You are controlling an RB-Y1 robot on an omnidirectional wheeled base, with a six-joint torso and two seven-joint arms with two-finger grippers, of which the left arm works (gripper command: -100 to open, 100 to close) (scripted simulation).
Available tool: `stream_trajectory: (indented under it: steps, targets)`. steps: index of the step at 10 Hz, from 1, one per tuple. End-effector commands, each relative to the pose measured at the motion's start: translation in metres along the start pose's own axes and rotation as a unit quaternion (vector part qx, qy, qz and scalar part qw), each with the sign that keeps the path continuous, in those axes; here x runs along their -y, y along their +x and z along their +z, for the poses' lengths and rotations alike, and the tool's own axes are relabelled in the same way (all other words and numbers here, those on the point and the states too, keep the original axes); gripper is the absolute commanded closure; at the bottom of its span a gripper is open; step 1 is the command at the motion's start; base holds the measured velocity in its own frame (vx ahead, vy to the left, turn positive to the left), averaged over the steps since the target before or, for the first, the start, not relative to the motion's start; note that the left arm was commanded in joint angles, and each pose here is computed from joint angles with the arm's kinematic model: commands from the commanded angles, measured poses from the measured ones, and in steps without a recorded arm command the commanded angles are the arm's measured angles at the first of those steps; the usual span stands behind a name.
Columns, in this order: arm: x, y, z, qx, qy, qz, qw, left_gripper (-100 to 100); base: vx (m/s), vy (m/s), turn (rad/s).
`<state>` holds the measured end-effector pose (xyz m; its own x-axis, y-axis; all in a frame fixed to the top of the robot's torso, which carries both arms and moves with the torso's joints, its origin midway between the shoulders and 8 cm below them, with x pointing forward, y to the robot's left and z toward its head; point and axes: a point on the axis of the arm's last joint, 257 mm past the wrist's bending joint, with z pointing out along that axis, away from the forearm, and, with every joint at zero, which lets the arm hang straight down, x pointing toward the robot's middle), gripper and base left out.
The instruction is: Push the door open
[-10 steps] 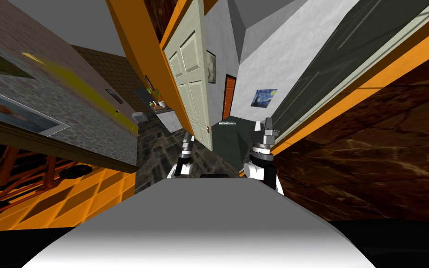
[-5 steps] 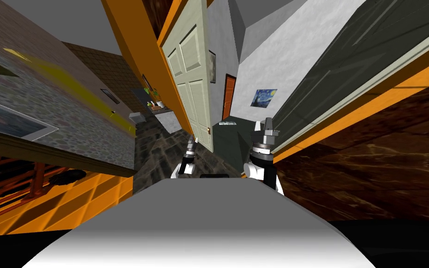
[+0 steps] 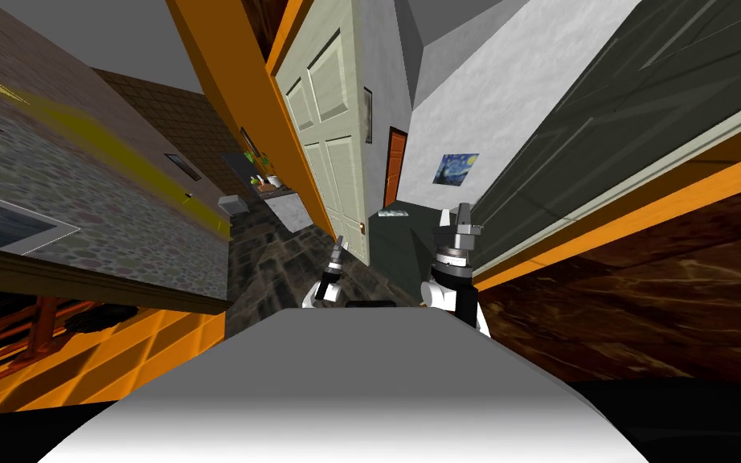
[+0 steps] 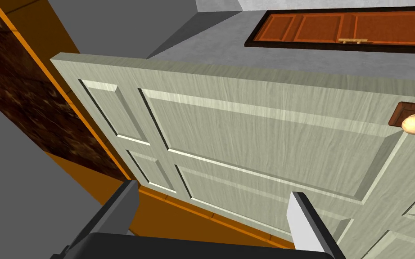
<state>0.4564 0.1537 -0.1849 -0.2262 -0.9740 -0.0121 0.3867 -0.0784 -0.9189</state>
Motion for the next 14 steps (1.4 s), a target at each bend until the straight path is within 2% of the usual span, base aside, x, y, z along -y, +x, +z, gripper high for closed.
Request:
stream_trajectory:
  steps: [1, 7, 14]
  targets:
    - [-0.014, 0.007, -0.0017, -0.01, -0.012, -0.005, 0.9999, -100, 0.103, 0.068, -0.025]
    - [-0.055, 0.033, -0.0081, -0.04, -0.047, -0.016, 0.9979, -100, 0.079, 0.063, -0.024]
    - [-0.102, 0.068, -0.0215, -0.082, -0.092, -0.028, 0.992, -100, 0.093, 0.076, -0.031]
